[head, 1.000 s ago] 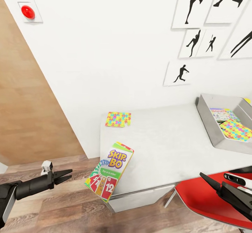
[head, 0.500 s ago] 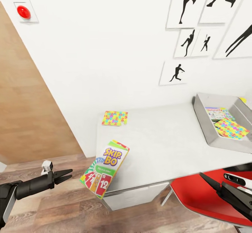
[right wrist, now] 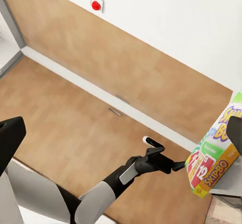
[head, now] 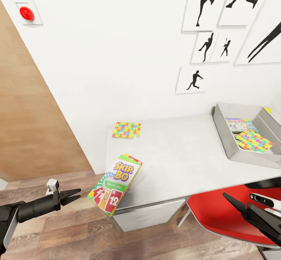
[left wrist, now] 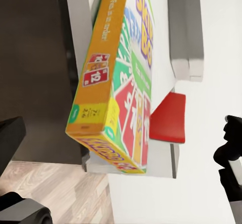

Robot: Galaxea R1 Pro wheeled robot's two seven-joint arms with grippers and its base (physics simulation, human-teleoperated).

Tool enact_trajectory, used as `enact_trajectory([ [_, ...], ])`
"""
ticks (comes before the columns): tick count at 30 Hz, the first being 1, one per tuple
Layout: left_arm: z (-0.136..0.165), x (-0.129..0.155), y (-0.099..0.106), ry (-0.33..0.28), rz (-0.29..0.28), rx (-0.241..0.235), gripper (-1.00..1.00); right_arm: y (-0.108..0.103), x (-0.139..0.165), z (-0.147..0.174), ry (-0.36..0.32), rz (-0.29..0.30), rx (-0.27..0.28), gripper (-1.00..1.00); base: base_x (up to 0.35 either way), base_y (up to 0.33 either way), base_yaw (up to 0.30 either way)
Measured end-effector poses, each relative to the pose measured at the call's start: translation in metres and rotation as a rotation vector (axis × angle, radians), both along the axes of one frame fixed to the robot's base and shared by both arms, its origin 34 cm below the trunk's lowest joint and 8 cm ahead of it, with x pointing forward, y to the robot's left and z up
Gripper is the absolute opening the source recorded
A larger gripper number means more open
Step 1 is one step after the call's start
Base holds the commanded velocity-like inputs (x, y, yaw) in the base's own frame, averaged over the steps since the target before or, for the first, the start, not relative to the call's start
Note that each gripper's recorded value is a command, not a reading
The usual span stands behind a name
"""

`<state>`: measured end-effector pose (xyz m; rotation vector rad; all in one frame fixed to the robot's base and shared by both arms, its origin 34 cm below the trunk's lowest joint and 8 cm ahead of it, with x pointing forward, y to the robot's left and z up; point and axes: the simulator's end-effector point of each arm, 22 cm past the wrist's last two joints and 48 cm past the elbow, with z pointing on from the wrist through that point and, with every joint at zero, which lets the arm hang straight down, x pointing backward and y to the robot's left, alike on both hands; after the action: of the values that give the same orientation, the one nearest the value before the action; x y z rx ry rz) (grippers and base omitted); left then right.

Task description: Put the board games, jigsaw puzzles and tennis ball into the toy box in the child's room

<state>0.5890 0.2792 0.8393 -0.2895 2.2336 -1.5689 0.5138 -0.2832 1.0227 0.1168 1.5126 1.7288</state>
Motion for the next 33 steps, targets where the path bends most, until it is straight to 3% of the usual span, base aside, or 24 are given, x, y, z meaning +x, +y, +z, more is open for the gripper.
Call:
enact_trajectory([
  [16,0.0,0.0,0.001,-0.001,0.001,0.001,1.0,0.0,0.0,0.0,-0.001,0.0,0.0,1.0,-0.033,-0.042,0.0],
  [33,-0.023,0.002,0.0,0.0,0.001,0.001,1.0,0.0,0.002,-0.022,-0.004,-0.002,-0.001,1.0,0.0,0.0,0.0],
])
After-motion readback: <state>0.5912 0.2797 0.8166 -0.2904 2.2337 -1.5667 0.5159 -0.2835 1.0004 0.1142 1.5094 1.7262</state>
